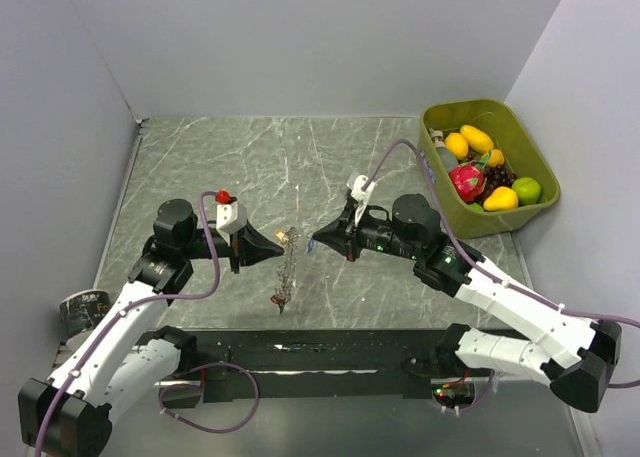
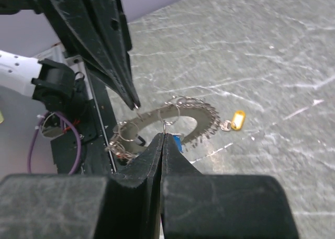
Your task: Put the keys on the keyring
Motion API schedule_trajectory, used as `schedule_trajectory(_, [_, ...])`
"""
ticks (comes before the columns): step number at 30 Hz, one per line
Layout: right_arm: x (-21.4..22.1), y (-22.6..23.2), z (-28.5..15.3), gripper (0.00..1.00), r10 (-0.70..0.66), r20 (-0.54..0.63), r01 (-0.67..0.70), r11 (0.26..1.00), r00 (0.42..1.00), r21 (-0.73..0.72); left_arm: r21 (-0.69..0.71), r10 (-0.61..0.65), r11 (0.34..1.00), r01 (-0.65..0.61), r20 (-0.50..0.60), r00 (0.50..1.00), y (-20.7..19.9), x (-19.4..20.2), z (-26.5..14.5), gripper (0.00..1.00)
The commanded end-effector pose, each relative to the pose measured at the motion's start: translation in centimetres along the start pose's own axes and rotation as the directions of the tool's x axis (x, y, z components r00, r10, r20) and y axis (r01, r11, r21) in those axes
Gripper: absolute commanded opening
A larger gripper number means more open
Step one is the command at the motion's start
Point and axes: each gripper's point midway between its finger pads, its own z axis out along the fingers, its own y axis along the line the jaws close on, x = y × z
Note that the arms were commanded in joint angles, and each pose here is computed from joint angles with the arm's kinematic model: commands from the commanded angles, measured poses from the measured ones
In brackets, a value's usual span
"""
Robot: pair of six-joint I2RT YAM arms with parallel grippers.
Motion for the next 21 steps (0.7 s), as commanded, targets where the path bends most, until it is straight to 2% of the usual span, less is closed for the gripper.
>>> schedule_trajectory(1, [-2.8, 1.4, 0.3, 0.00, -0.049, 0.062, 0.054, 0.995, 0.997, -0.083, -0.023, 0.099, 0.995, -0.098, 0.037, 0.994, 0.3, -2.5, 0.0, 0.01])
schedule_trajectory(8, [-2.3, 2.4, 1.2, 0.00, -0.053, 0.026, 0.056, 0.988, 0.998, -0.146, -0.067, 0.084, 0.994, -0.082, 0.025, 0.996, 1.2, -2.4, 0.0, 0.01])
schedule_trajectory(21, [-0.9, 2.5, 3.1, 0.00, -0.064, -0.041, 0.057, 0.987, 0.997, -0.148, -0.062, 0.076, 0.995, -0.074, 0.022, 0.997, 1.2, -2.3, 0.0, 0.01])
